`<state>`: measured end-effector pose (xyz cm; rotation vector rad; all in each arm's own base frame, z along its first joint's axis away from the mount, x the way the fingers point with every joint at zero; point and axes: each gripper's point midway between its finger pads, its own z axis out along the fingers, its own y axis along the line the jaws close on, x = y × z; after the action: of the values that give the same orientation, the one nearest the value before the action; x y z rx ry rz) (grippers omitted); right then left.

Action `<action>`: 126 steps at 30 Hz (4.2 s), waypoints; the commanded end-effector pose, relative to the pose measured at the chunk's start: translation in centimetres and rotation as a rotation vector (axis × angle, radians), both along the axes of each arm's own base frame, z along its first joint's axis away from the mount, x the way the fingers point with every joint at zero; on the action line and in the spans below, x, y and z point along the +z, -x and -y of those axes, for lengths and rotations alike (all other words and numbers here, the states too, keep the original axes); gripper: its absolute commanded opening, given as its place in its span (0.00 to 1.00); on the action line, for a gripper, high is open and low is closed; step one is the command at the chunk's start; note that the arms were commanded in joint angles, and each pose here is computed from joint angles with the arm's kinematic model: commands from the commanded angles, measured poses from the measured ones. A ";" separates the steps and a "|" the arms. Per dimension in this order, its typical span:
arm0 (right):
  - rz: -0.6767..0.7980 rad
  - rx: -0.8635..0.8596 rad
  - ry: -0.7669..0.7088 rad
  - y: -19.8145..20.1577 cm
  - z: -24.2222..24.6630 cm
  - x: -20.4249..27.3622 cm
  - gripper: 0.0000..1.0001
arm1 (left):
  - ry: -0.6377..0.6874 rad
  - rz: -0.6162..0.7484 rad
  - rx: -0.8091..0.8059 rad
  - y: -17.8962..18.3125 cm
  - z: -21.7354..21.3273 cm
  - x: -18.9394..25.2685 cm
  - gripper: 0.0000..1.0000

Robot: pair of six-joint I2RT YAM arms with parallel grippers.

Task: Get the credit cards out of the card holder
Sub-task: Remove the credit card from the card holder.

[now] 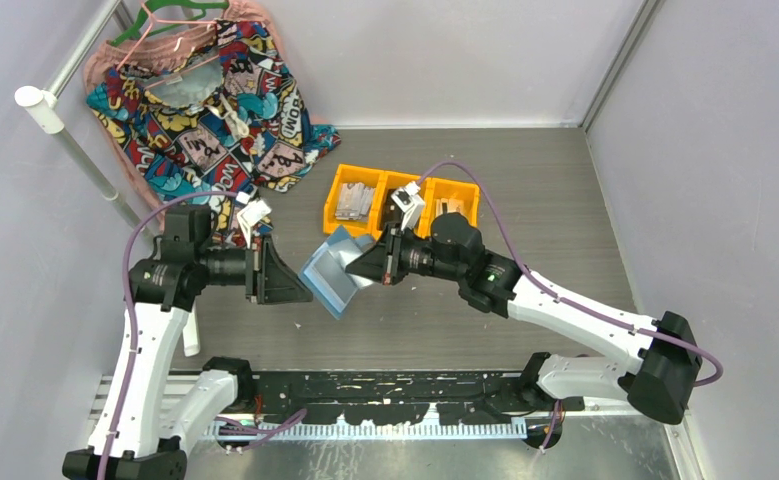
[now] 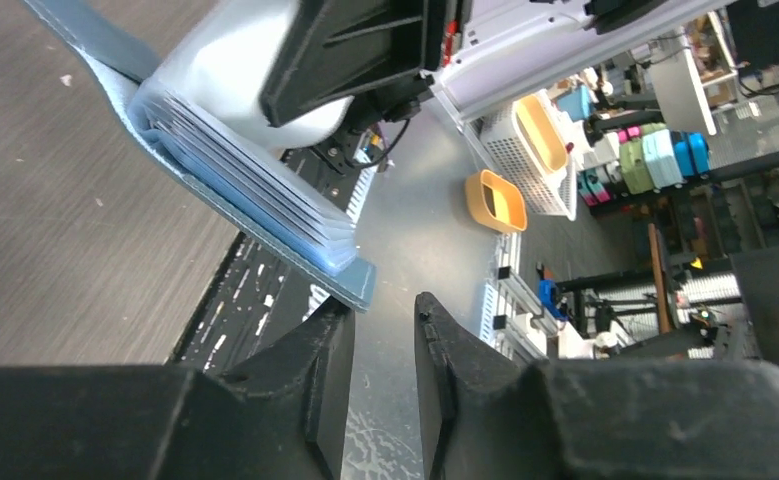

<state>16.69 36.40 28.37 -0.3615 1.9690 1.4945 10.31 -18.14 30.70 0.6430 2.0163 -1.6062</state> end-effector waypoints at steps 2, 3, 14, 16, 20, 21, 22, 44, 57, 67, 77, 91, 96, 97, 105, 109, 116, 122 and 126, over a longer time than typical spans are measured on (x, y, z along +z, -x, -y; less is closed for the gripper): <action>0.067 0.031 -0.118 1.3 -0.5 4.2 0.01 | -0.046 0.064 0.110 -2.4 -0.3 -0.1 0.37; 0.071 0.036 -0.118 1.4 -0.6 4.4 0.01 | -0.051 0.067 0.117 -2.6 -0.3 -0.3 0.39; 0.097 0.085 -0.149 2.7 -1.0 5.9 0.01 | -0.051 0.086 0.124 -2.7 -0.3 -0.4 0.25; 0.100 0.091 -0.150 2.9 -1.1 6.1 0.01 | -0.048 0.095 0.127 -2.7 -0.3 -0.2 0.18; 0.105 0.086 -0.149 2.9 -1.2 6.3 0.01 | -0.064 0.107 0.175 -3.5 -0.5 -0.1 0.01; 0.105 0.085 -0.148 2.9 -1.2 6.2 0.01 | -0.071 0.104 0.191 -3.7 -0.6 -0.1 0.00; 0.106 0.083 -0.146 2.9 -1.1 6.2 0.03 | -0.078 0.106 0.206 -4.0 -0.6 -0.1 0.00; 0.151 0.155 -0.178 4.9 -3.1 7.7 0.03 | 0.039 -0.033 0.212 -4.0 0.2 -0.3 0.37; 0.184 -0.346 0.104 -2.1 3.7 3.6 0.61 | -0.079 0.273 0.282 -4.4 -1.2 0.9 0.00; 0.242 -0.252 0.030 0.3 1.5 7.3 0.63 | -0.228 0.407 0.425 -6.4 -3.4 0.4 0.00; 0.280 -0.135 0.175 3.0 -5.2 5.1 0.79 | -0.229 0.424 0.472 -6.9 -3.8 0.9 0.00; 0.351 -0.254 0.310 1.0 -7.4 3.4 0.73 | -0.232 0.427 0.477 -6.5 -3.9 0.8 0.00; 0.341 -0.209 0.259 1.9 -8.2 4.1 0.76 | -0.226 0.428 0.481 -6.7 -3.9 1.0 0.00; 0.340 -0.211 0.253 2.0 -8.2 4.3 0.76 | -0.225 0.428 0.482 -6.7 -3.9 1.0 0.00; 0.330 -0.194 0.232 2.2 -8.9 4.5 0.76 | -0.228 0.423 0.487 -6.8 -3.9 0.9 0.00; 0.329 -0.173 0.215 2.6 -9.2 4.8 0.76 | -0.232 0.417 0.498 -7.1 -4.0 0.7 0.00; 0.324 -0.173 0.213 2.4 -9.7 4.9 0.75 | -0.232 0.413 0.506 -7.2 -4.1 0.6 0.00; 0.337 -0.254 0.295 1.0 -8.8 3.7 0.63 | -0.228 0.421 0.507 -7.0 -4.1 0.9 0.00; 0.346 -0.308 0.339 0.2 -7.3 3.1 0.55 | -0.228 0.420 0.504 -6.9 -4.1 0.9 0.00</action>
<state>14.85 45.27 29.62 -0.5025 1.9246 0.9166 17.26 -13.87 29.51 0.4299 1.9394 -0.8747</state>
